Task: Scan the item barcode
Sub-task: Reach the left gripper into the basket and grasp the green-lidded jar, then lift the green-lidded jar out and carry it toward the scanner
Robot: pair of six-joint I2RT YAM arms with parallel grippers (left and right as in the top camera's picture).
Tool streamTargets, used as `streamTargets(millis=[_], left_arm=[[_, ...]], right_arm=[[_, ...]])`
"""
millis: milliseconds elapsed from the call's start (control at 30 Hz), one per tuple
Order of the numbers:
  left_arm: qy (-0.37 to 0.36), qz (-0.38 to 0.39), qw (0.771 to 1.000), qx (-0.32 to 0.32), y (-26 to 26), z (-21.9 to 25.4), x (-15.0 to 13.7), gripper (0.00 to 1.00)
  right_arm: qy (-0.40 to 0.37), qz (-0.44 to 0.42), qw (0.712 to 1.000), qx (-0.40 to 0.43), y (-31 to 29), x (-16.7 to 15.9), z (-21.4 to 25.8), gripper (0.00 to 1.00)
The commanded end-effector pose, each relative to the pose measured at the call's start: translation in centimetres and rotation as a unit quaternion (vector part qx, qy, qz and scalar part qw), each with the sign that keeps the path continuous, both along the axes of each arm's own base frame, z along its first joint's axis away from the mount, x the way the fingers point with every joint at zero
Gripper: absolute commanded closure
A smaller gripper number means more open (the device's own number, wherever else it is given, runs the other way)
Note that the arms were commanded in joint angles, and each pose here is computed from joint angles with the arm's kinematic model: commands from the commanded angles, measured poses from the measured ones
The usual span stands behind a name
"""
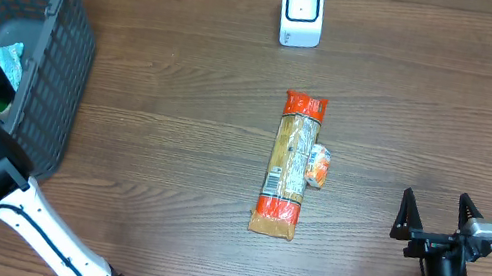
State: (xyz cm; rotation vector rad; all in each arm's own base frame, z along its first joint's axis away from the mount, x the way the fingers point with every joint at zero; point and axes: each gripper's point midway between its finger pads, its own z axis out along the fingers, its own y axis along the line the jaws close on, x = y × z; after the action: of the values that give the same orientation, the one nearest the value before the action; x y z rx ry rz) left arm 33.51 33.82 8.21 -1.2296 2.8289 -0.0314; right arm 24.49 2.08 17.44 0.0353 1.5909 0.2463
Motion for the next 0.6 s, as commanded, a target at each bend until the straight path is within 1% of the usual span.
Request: streamTargets(millis=[0,67,233,433,567], left_arm=[[-0.07,0.006,0.996,0.06,0.1,7.5,0.6,0.36],[-0.097,0.004,0.993,0.072,-0.3,9.9,0.8,0.36],[-0.153,0.01,0.981,0.118,-1.9,16.4,0.5,0.43],[-0.222,0.027,0.96,0.169,-4.8,24.3,-1.1,0.42],[-0.273,0.012,0.941,0.2,-8.1,29.3,-2.4,0.41]], right_arm=[[-0.002,-0.01,1.0,-0.001,-0.4,0.0,-0.2,0.0],[-0.002,-0.01,1.0,-0.001,-0.4,0.0,-0.2,0.0],[-0.002,-0.01,1.0,-0.001,-0.4,0.0,-0.2,0.0],[-0.002,-0.009,1.0,-0.001,-0.4,0.0,-0.2,0.0],[-0.002,-0.009,1.0,-0.001,-0.4,0.0,-0.2,0.0]])
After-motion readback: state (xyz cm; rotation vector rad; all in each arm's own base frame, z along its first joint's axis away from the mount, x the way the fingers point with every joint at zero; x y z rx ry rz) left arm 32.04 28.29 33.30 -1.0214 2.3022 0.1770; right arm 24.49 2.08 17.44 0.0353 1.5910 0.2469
